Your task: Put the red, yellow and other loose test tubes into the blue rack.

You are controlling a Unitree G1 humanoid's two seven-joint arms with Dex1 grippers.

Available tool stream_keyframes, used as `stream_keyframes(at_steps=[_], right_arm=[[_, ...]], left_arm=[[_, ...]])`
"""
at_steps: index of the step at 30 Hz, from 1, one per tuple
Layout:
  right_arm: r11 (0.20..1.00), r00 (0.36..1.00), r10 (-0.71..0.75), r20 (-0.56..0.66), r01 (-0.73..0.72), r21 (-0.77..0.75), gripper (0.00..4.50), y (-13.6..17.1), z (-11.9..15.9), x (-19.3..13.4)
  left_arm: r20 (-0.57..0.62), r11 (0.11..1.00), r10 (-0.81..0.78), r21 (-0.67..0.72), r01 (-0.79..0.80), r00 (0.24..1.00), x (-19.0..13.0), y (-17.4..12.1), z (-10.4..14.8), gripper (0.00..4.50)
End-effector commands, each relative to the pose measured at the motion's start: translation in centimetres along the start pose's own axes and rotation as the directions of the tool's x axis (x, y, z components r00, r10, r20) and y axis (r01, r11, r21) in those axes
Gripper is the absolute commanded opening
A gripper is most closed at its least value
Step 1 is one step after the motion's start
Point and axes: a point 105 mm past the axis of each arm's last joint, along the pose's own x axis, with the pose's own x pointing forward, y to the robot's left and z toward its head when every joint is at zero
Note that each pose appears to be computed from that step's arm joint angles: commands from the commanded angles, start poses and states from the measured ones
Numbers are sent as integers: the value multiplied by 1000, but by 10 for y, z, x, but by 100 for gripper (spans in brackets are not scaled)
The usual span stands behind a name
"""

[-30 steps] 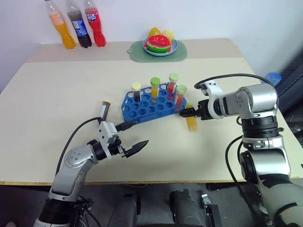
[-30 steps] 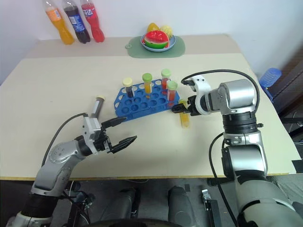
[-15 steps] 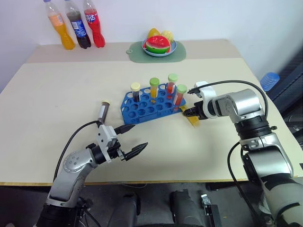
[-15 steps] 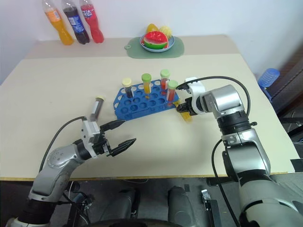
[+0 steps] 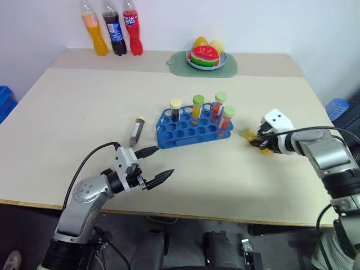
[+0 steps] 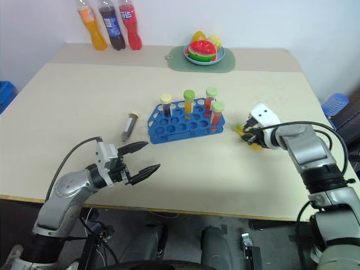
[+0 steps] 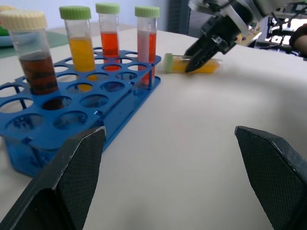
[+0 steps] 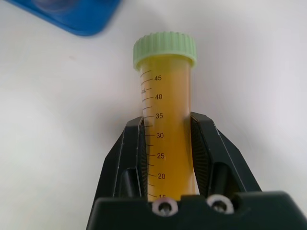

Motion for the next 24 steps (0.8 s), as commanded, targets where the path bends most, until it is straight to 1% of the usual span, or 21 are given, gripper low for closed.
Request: stream_keyframes(at_steps=[1, 3, 5, 6, 8, 9, 12, 13, 15, 17, 21, 24], right_arm=[[997, 995, 12, 100, -19, 70, 78, 9, -20, -9], [997, 987, 69, 144, -75, 36, 78, 26, -20, -15], [984, 954, 175, 242, -181, 1, 78, 52, -9, -21], [977, 939, 208, 273, -214, -9, 78, 60, -5, -24], [951, 885, 301, 356, -304, -50, 78, 83, 10, -29], [938, 844, 341, 413, -335, -88, 78, 94, 21, -32], [911, 727, 401, 558, -383, -155, 78, 118, 53, -33], [908, 707, 403, 581, -387, -159, 78, 121, 58, -32], [913, 644, 397, 654, -350, -210, 78, 131, 78, -26], [920, 576, 367, 730, -339, -195, 78, 140, 100, -18], [960, 491, 248, 835, -243, -142, 78, 142, 135, -4], [979, 454, 156, 877, -192, -75, 78, 136, 150, 3]], left_arm=[[19, 999, -20, 38, 19, 1000, 1, 2, 8, 450], [17, 999, -26, 41, 25, 1000, 1, 3, 8, 450], [13, 999, -31, 44, 31, 999, 1, 4, 8, 450], [11, 998, -33, 46, 33, 999, 0, 5, 8, 450], [12, 998, -36, 48, 35, 999, 1, 7, 8, 450], [12, 998, -38, 50, 37, 999, 1, 7, 9, 450], [13, 998, -38, 54, 38, 999, 1, 10, 9, 450], [13, 998, -38, 54, 37, 999, 1, 11, 9, 450], [18, 998, -26, 53, 25, 999, 0, 12, 10, 450], [31, 999, -4, 41, 3, 999, -2, 13, 10, 450], [45, 1000, 21, 15, -22, 999, -9, 12, 11, 450], [45, 999, 40, 14, -41, 998, -15, 14, 12, 450]])
